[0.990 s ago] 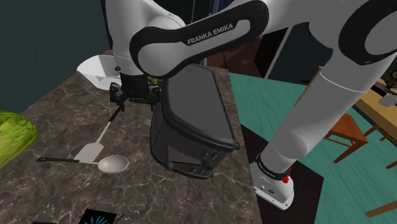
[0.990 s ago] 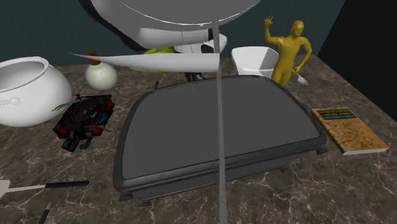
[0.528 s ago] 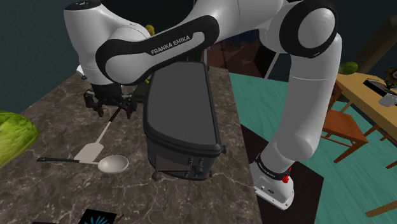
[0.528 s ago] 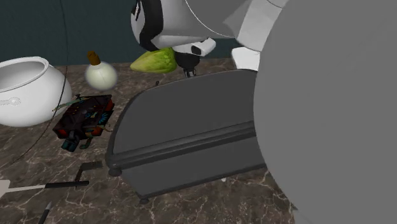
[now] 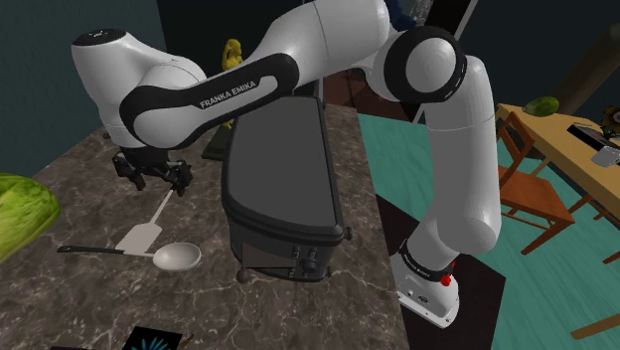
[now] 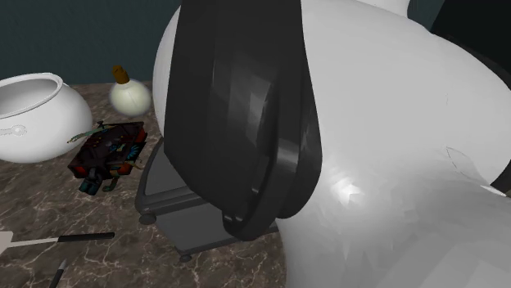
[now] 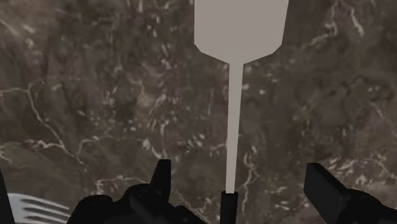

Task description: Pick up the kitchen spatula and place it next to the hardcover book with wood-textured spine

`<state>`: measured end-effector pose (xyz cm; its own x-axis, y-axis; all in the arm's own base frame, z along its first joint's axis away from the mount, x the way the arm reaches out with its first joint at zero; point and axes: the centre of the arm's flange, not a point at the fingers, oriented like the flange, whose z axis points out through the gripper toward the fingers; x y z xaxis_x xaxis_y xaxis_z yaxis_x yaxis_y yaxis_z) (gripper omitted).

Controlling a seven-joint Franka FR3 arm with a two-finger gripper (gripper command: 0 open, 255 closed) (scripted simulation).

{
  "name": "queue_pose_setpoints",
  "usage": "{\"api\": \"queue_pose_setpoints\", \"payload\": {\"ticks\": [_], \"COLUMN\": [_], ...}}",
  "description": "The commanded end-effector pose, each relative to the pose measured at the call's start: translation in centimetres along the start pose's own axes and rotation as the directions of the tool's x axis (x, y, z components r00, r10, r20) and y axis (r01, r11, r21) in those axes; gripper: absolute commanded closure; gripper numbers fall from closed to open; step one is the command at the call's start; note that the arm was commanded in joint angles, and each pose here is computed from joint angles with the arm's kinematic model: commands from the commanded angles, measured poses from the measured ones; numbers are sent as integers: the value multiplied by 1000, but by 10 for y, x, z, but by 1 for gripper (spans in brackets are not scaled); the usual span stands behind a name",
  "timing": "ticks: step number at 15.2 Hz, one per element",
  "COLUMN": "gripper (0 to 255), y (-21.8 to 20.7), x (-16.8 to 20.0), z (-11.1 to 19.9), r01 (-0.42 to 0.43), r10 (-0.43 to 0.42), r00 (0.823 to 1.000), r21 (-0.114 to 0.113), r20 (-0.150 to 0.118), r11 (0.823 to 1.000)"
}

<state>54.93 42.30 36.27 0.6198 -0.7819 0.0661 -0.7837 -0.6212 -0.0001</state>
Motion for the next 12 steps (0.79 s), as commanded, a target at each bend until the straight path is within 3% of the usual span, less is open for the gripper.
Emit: {"api": "queue_pose_setpoints", "payload": {"ticks": [1, 4, 11, 12], "gripper": [0, 0, 0, 255], "y": [0, 0, 0, 0], "x": [0, -1, 0, 0], "z": [11, 24, 24, 24], "r01": [-2, -2, -2, -2], "r10": [2, 2, 2, 2], "r00": [1000, 1000, 1000, 1000], "r21": [0, 0, 0, 0], "r20": [0, 0, 0, 0], "r11": [1000, 1000, 1000, 1000]}}
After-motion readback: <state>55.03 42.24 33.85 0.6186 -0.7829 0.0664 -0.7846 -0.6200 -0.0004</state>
